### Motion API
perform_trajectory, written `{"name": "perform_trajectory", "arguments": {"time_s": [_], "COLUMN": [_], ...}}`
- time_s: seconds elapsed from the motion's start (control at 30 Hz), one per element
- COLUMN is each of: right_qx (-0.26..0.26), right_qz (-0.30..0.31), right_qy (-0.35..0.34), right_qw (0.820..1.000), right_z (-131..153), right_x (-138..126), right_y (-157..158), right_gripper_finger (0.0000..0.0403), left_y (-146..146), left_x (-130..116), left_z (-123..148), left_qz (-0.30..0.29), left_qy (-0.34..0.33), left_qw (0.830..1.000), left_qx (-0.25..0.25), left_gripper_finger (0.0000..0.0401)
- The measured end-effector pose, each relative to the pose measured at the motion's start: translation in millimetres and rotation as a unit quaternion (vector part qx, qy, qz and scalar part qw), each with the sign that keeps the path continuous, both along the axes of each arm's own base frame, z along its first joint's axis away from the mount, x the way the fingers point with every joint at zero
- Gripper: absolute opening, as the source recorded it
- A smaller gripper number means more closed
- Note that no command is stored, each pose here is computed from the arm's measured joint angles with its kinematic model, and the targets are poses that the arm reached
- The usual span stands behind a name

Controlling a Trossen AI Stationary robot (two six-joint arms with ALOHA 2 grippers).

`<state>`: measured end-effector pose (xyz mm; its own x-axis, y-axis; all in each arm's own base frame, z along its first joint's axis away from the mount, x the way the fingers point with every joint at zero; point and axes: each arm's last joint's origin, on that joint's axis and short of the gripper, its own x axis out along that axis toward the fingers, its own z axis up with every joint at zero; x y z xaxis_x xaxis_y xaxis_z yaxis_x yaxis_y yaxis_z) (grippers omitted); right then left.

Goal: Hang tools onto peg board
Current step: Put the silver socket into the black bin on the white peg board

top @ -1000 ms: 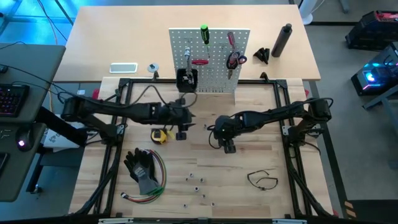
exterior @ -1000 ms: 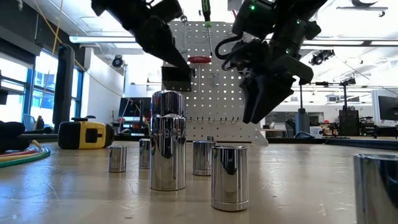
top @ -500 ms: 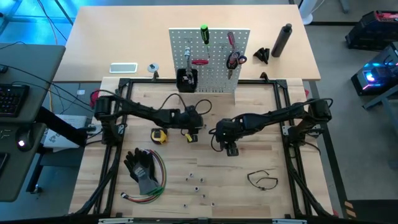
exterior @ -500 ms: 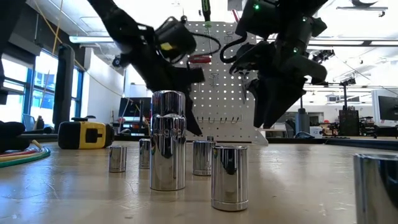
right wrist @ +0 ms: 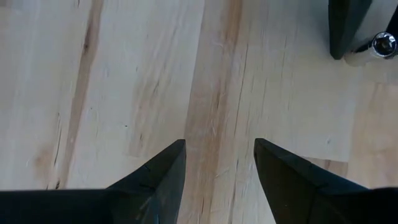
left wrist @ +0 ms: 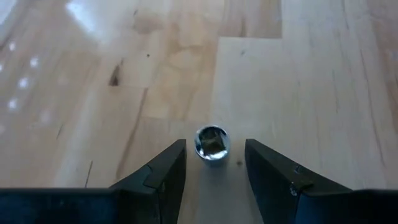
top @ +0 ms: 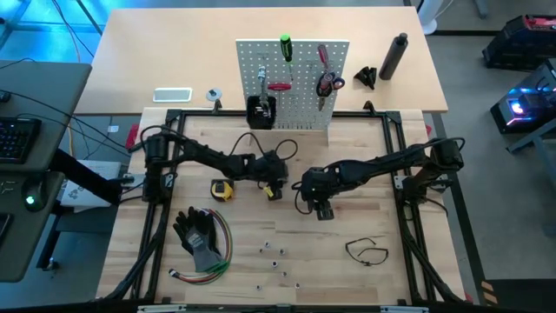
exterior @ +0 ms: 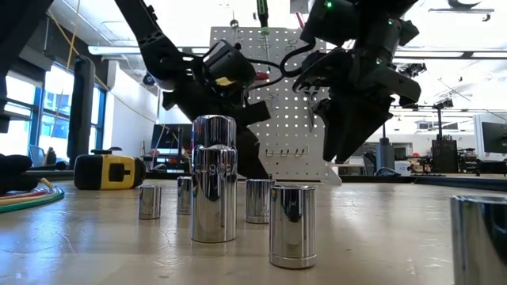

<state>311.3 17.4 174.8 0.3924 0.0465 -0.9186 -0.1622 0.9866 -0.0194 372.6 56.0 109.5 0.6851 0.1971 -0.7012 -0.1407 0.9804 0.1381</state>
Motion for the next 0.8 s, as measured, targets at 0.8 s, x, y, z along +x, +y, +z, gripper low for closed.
{"name": "perform_trajectory", "arguments": {"time_s": [0.8], "right_qx": [-0.003], "right_qz": [-0.003], "right_qy": [-0.002], "right_qw": [1.0], "right_z": [0.3], "right_x": [0.4], "right_y": [-0.2], "right_gripper_finger": [0.0186], "left_y": [-1.0], "left_x": [-6.6], "left_z": [9.5], "left_qz": [-0.016], "left_qy": [0.028], "left_qw": [0.999], "left_qx": [0.013], "left_gripper_finger": [0.0054]}}
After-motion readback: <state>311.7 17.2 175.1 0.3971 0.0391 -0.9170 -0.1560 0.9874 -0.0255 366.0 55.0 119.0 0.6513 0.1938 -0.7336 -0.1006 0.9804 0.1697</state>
